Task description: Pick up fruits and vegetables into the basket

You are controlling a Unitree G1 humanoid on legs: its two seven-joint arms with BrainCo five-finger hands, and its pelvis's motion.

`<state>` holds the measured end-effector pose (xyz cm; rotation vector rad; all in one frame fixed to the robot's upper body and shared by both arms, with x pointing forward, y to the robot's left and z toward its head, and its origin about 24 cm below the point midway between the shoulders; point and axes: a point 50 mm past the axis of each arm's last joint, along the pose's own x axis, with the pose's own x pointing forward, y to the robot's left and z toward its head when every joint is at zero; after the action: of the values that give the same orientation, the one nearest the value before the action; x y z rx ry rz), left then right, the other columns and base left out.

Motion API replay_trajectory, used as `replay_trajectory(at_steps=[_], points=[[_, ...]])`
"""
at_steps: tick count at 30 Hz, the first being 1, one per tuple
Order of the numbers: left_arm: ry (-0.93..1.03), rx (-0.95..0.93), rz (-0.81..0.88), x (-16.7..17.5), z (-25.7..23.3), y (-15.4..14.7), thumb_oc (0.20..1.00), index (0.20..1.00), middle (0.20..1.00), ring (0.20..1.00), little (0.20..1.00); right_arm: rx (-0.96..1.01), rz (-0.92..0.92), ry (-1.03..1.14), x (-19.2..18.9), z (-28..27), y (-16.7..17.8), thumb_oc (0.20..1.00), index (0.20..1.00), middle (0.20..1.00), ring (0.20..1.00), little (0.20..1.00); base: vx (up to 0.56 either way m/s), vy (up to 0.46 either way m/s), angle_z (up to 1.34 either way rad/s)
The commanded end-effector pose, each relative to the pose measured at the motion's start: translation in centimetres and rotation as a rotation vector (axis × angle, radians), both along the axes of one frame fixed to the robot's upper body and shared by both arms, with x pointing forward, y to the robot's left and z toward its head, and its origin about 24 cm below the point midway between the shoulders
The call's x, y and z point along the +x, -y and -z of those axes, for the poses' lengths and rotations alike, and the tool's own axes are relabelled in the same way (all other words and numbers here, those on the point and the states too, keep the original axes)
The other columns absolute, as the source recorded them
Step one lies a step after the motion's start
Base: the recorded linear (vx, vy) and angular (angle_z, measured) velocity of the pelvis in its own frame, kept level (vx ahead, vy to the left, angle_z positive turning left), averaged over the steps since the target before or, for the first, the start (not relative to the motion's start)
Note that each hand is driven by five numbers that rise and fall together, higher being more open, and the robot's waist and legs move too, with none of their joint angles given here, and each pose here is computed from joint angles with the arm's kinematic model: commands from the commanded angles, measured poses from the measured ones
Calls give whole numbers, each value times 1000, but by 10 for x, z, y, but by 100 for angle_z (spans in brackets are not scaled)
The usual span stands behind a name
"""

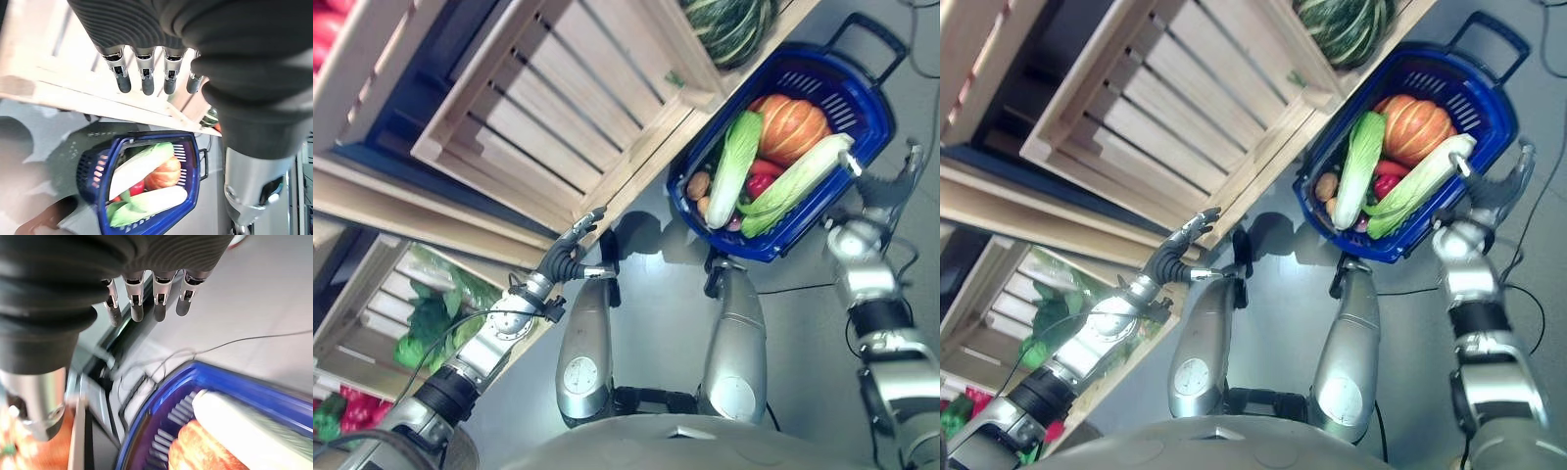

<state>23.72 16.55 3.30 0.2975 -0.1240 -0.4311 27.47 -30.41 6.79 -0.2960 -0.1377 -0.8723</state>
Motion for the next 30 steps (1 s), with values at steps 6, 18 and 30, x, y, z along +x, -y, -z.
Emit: replay_trajectory(at_steps=[6, 18, 30], points=[[-213, 4, 1, -44, 45, -20, 1000, 1000, 1000, 1000, 1000, -133, -296, -126, -44, 38, -31, 1000, 1000, 1000, 1000, 1000, 163, 69, -17], [-548, 1, -91, -80, 108, -46, 1000, 1000, 1000, 1000, 1000, 341, -823, -768, -109, 154, -84, 1000, 1000, 1000, 1000, 1000, 59, 64, -6], [-916, 86, -73, -97, 162, -33, 1000, 1000, 1000, 1000, 1000, 813, -1023, -1232, -166, 221, -116, 1000, 1000, 1000, 1000, 1000, -28, 50, 2]])
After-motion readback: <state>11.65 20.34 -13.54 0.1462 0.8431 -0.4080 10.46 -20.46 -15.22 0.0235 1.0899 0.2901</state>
